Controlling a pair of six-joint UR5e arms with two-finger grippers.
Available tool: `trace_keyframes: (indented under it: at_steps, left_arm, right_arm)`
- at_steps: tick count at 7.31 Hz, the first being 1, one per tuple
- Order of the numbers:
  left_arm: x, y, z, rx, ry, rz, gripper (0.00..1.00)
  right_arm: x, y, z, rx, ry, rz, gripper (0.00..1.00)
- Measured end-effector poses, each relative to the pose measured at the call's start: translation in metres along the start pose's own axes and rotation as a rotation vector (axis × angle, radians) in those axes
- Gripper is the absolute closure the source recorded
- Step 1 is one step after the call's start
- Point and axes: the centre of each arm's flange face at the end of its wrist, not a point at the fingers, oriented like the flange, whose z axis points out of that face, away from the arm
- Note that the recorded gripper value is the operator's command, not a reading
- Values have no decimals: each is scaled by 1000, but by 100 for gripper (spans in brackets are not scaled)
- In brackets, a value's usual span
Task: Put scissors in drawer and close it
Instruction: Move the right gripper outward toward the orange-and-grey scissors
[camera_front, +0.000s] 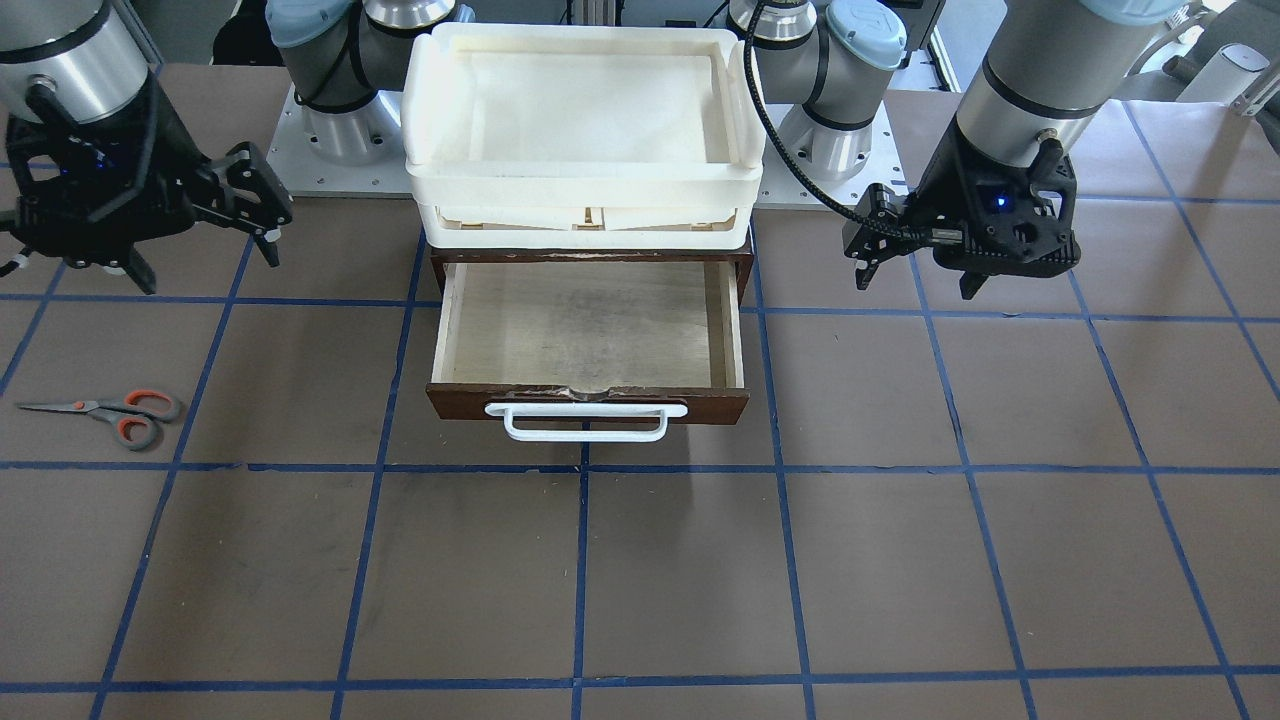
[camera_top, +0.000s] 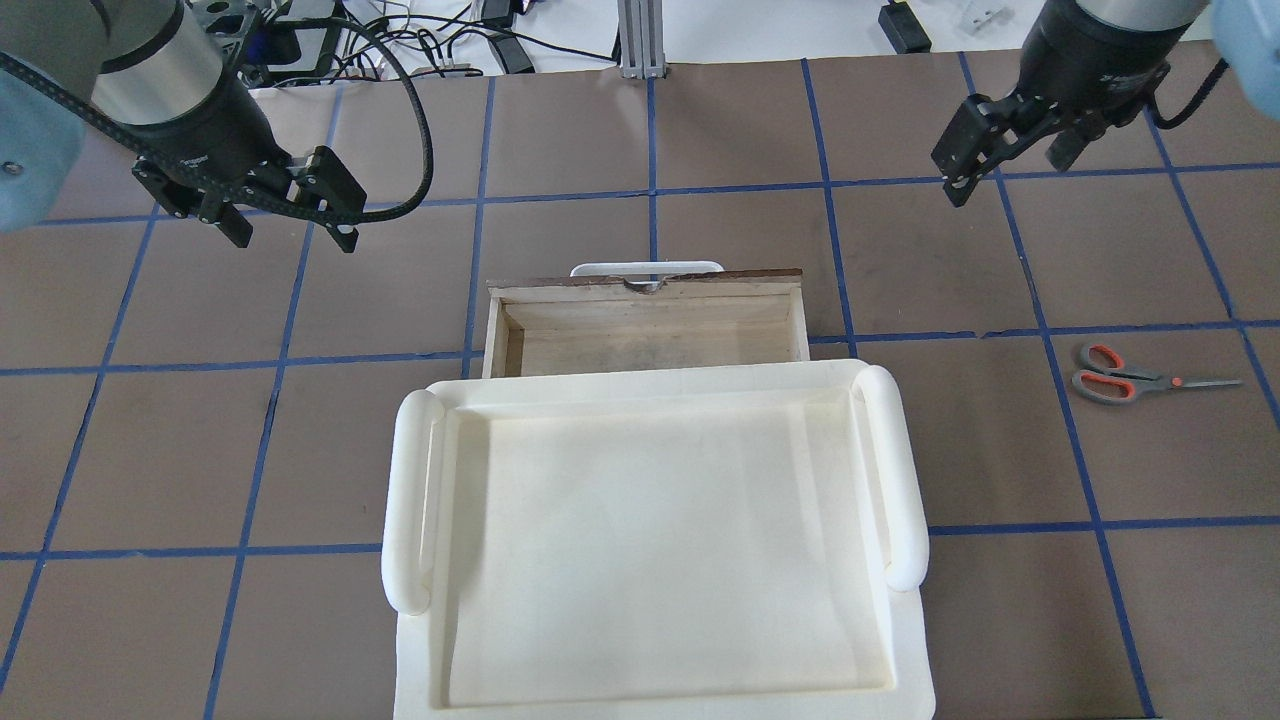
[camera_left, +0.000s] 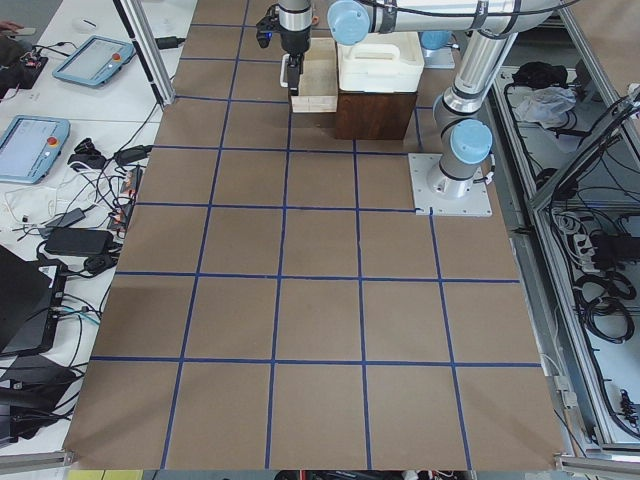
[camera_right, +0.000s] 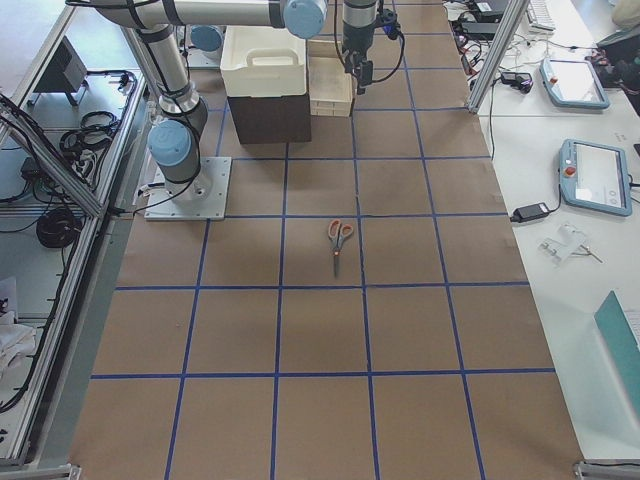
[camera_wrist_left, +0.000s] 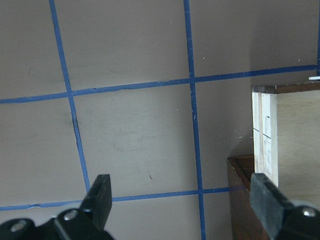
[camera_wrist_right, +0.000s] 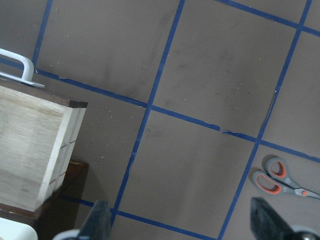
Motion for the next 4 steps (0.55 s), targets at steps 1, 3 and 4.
trace_keyframes:
  at_steps: [1,3,4]
  left_arm:
    - [0,0,0,0,0,0,0]
    - [-1,1,0,-1,-8,0,0]
    - [-2,1,-1,-3,-21,-1,0]
  right_arm:
    - [28,11,9,-19,-6,-78,0]
    - [90,42,35,-48,-45,-242,0]
    - [127,65,53,-51,-74,-328,0]
